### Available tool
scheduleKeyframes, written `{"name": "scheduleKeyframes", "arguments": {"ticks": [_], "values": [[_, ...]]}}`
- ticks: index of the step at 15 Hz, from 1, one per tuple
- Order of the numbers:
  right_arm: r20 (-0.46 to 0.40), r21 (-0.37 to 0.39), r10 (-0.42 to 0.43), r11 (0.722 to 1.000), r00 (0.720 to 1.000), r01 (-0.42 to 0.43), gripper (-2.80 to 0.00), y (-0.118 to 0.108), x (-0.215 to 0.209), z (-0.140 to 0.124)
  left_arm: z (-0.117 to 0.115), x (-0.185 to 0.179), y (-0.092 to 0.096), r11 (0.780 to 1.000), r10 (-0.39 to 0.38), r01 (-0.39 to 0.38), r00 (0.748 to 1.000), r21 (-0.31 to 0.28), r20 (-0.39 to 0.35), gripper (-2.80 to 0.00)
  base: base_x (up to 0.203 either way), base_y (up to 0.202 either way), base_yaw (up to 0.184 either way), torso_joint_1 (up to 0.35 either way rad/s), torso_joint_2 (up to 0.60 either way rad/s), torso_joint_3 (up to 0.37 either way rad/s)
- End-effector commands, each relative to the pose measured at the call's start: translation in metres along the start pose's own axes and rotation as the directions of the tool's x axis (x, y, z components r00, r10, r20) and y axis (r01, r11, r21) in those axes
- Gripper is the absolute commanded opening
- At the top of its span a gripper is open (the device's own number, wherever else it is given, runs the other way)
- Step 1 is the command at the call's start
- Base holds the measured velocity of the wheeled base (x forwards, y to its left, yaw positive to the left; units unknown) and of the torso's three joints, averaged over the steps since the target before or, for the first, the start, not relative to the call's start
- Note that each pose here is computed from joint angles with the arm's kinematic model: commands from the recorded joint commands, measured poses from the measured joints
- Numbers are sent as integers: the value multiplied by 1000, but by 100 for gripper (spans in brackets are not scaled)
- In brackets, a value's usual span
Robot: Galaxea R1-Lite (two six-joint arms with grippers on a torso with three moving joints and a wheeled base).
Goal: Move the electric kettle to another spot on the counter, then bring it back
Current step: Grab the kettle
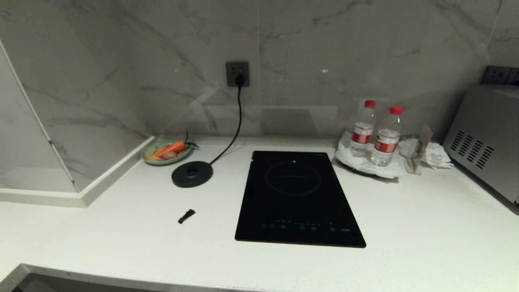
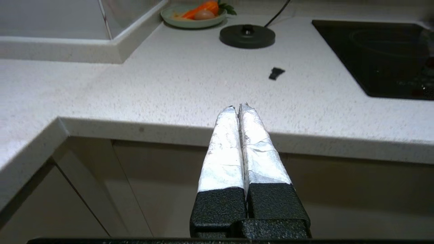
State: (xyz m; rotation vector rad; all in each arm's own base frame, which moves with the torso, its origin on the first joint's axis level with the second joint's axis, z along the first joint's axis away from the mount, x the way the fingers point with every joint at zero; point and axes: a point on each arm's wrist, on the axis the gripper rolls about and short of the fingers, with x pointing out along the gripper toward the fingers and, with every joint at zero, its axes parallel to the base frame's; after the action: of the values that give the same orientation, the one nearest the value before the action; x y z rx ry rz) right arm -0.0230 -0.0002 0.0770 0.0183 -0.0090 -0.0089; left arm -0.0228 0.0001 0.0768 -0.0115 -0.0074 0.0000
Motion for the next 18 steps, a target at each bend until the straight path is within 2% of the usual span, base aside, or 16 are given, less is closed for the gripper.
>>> {"name": "scheduleKeyframes", "arguments": {"ticks": [1, 6, 18], "values": [[-1, 0, 0, 1000, 1000, 0, -280, 0, 0, 0, 0, 0, 0, 1000, 0, 0, 1000, -1, 0, -280, 0, 0, 0, 193, -581, -394], [-1, 0, 0, 1000, 1000, 0, -280, 0, 0, 0, 0, 0, 0, 1000, 0, 0, 1000, -1, 0, -280, 0, 0, 0, 198, -509, -328], [-3, 2, 0, 1000, 1000, 0, -280, 0, 0, 0, 0, 0, 0, 1000, 0, 0, 1000, -1, 0, -280, 0, 0, 0, 147, -355, -212]]}}
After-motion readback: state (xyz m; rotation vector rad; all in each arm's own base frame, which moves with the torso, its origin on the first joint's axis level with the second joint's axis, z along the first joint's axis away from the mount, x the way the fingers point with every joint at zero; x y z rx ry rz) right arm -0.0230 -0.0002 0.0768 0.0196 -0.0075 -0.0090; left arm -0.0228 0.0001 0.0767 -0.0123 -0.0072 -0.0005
